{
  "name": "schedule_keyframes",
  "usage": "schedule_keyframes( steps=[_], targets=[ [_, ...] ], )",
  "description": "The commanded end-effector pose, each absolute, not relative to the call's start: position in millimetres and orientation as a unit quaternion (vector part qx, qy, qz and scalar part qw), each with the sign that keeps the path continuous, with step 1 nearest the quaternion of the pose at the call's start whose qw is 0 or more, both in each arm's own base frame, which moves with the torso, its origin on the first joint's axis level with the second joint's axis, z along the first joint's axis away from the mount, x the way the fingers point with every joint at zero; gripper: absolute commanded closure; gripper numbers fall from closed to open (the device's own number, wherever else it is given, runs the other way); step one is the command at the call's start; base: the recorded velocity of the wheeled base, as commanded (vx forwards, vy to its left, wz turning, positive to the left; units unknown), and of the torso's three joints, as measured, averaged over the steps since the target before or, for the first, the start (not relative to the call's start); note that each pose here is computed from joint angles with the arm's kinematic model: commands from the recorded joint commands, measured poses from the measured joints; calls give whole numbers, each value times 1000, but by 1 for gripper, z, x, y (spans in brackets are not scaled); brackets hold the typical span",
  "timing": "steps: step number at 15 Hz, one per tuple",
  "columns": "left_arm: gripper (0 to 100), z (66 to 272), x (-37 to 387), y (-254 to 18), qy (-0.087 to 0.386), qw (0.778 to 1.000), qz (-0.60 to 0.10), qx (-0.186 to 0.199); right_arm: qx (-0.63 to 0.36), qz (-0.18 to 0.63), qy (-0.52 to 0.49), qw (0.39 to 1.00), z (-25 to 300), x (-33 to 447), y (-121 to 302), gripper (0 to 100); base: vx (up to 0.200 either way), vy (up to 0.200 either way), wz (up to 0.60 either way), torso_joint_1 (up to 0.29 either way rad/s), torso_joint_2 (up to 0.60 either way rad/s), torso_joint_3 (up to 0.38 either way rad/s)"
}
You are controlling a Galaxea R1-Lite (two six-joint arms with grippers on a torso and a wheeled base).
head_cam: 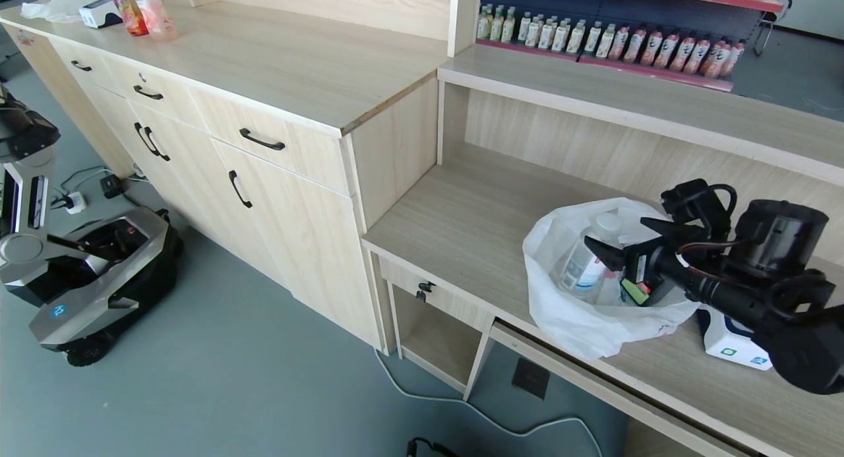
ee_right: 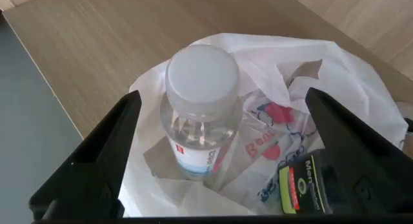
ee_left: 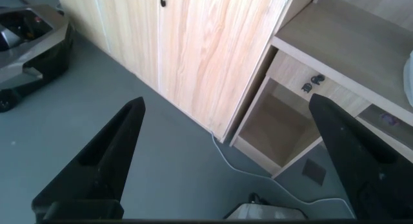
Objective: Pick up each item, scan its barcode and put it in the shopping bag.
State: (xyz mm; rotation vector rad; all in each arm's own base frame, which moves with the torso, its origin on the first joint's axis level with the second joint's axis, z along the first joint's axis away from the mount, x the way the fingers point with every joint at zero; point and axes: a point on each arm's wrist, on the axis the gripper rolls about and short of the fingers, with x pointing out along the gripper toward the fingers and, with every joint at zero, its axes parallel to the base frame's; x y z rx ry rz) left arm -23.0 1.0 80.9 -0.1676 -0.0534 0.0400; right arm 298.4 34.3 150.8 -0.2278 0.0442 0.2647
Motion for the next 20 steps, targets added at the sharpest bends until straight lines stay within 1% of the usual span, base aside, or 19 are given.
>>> schedule_keyframes(
  steps=[1,3,4,5,6,7,8,12,13,15,16,17,18,20],
  targets=[
    [0,81,-23,1,-27,996,20,-84,-158,93,12,983,205,195,9,0,0,0,0,0,0,0],
    [0,81,-23,1,-27,996,21,-84,-164,55,6,985,225,166,-4,0,0,0,-600,2,5,7],
    [0,81,-23,1,-27,996,20,-84,-164,31,13,986,235,140,-9,0,0,0,-600,-7,2,7],
    [0,81,-23,1,-27,996,20,-84,-159,25,17,987,239,126,-9,0,0,0,-600,-2,-2,2],
    [0,81,-23,1,-27,996,20,-84,-146,-2,13,989,242,116,-11,0,0,0,-600,17,-2,7],
    [0,81,-23,1,-27,996,21,-84,-123,-44,10,991,244,111,-13,0,0,0,-600,-2,7,2],
    [0,81,-23,1,-27,996,20,-84,-111,-66,9,992,245,108,-14,0,0,0,-600,-7,7,2],
    [0,81,-23,1,-27,996,19,-84,-90,-121,39,988,238,98,-20,0,0,0,-600,-1,4,4],
    [0,81,-23,1,-27,996,20,-84,-87,-120,39,988,237,95,-21,0,0,0,-600,2,-2,2],
    [0,81,-23,1,-28,996,20,-84,-30,-113,57,992,218,91,-21,0,0,0,0,0,0,0],
    [0,81,-23,1,-27,996,21,-84,-9,-114,72,991,203,85,-20,0,0,0,0,0,0,0],
    [0,81,-23,1,-27,996,20,-84,-8,-113,81,990,193,80,-19,0,0,0,0,0,0,0],
    [0,81,-23,1,-28,996,20,-84,-8,-112,96,989,164,61,-14,0,0,0,0,0,0,0],
    [0,81,-23,1,-27,996,20,-84,-25,-110,87,990,130,33,-8,0,0,0,0,0,0,0]
  ],
)
